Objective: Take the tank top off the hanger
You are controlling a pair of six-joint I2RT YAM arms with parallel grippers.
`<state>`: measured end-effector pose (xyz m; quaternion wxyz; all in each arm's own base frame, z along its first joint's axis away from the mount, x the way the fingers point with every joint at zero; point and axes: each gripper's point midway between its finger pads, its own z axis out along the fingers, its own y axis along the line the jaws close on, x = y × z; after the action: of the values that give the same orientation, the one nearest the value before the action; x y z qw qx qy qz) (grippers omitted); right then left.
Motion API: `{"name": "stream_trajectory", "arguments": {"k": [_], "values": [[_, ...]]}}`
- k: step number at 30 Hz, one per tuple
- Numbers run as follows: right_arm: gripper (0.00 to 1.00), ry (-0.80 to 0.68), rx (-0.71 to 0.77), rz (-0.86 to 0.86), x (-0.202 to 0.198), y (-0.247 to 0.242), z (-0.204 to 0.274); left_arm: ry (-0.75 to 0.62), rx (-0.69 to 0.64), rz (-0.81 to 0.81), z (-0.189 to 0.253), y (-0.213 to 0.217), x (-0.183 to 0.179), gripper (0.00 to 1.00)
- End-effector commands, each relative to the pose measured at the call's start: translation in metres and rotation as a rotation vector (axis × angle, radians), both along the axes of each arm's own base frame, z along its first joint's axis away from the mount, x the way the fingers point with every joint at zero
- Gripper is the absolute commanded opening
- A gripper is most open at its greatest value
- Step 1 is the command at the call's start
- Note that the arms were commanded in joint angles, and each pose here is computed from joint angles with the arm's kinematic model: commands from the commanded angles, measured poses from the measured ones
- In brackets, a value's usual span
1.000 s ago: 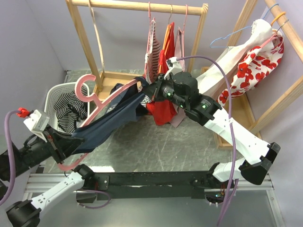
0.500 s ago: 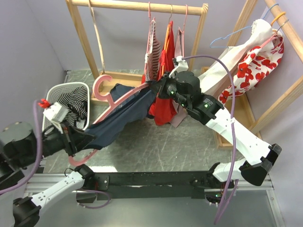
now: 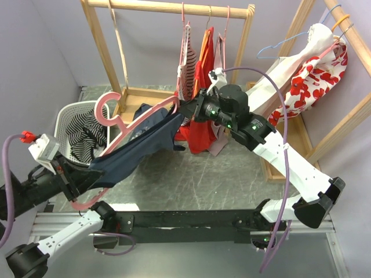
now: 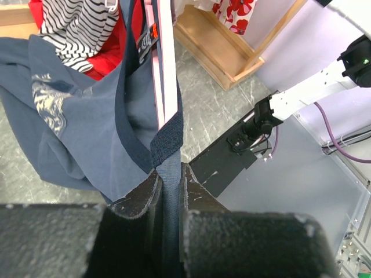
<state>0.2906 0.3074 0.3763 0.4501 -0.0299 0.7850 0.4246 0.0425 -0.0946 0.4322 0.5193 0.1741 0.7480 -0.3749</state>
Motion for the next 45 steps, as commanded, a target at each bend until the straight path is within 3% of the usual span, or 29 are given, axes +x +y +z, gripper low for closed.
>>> {"name": "stream_trajectory", "arguments": {"k": [1, 7, 16, 21, 26, 38, 45], "values": [[0.00, 0.015, -0.127, -0.218, 0.045, -0.055, -0.046, -0.162, -0.156, -0.068, 0.041, 0.022, -0.046, 0.01], [0.00, 0.049, -0.239, -0.089, 0.004, -0.023, -0.073, -0.224, -0.154, -0.064, 0.048, 0.013, -0.030, 0.01], [0.00, 0.004, -0.249, -0.034, -0.030, -0.014, -0.072, -0.197, -0.100, -0.078, 0.040, -0.010, -0.002, 0.01], [0.00, -0.063, -0.234, 0.167, -0.056, 0.003, -0.062, -0.194, -0.066, -0.086, 0.039, -0.020, 0.011, 0.01], [0.00, -0.134, -0.323, 0.303, -0.082, 0.009, -0.062, -0.176, -0.045, -0.097, 0.036, -0.027, 0.018, 0.01], [0.00, -0.218, -0.321, 0.230, -0.089, -0.014, -0.043, -0.076, 0.010, -0.016, 0.011, -0.039, 0.054, 0.01], [0.01, -0.219, -0.348, 0.292, -0.097, -0.013, -0.051, -0.066, 0.012, -0.007, 0.001, -0.042, 0.060, 0.01]]}}
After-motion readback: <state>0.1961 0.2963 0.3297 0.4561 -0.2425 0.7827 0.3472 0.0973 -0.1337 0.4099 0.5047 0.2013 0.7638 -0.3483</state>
